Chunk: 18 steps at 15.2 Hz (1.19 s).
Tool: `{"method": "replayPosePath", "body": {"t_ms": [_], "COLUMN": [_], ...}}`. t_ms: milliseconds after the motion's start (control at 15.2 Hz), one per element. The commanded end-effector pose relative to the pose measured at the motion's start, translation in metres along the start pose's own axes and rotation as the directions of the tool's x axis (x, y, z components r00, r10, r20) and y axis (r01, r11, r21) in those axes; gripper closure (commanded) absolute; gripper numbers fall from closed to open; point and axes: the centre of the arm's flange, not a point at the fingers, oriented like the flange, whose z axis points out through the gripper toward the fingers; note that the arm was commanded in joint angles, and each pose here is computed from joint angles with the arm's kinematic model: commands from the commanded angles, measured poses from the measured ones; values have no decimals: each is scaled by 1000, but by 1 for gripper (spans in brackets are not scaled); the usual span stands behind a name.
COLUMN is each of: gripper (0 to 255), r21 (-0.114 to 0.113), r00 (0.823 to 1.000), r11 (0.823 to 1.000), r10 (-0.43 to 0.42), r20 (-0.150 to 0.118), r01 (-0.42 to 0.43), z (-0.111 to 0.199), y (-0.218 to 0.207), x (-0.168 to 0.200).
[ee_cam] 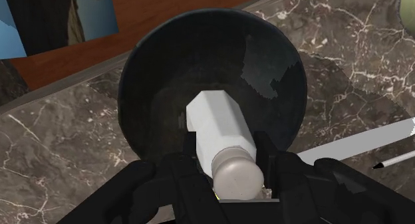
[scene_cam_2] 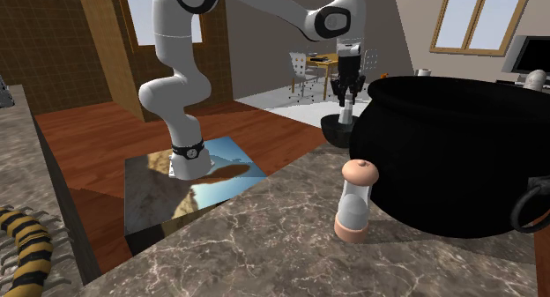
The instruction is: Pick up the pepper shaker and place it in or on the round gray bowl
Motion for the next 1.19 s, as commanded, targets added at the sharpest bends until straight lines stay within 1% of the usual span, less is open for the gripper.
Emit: {"method": "replayPosePath", "body": {"t_ms": [0,66,396,660,1122], "gripper": [255,0,0,0,0], "r21": [0,0,0,0,0], "r00": [1000,1000,1000,1000,1000], "r11": [1000,1000,1000,1000,1000], "r10": [0,0,0,0,0], "r20": [0,0,0,0,0], "r01": [0,0,0,0,0], "z": [0,0,0,-50,-50], "y": [0,0,0,0,0], "x": [0,0,0,0,0]}}
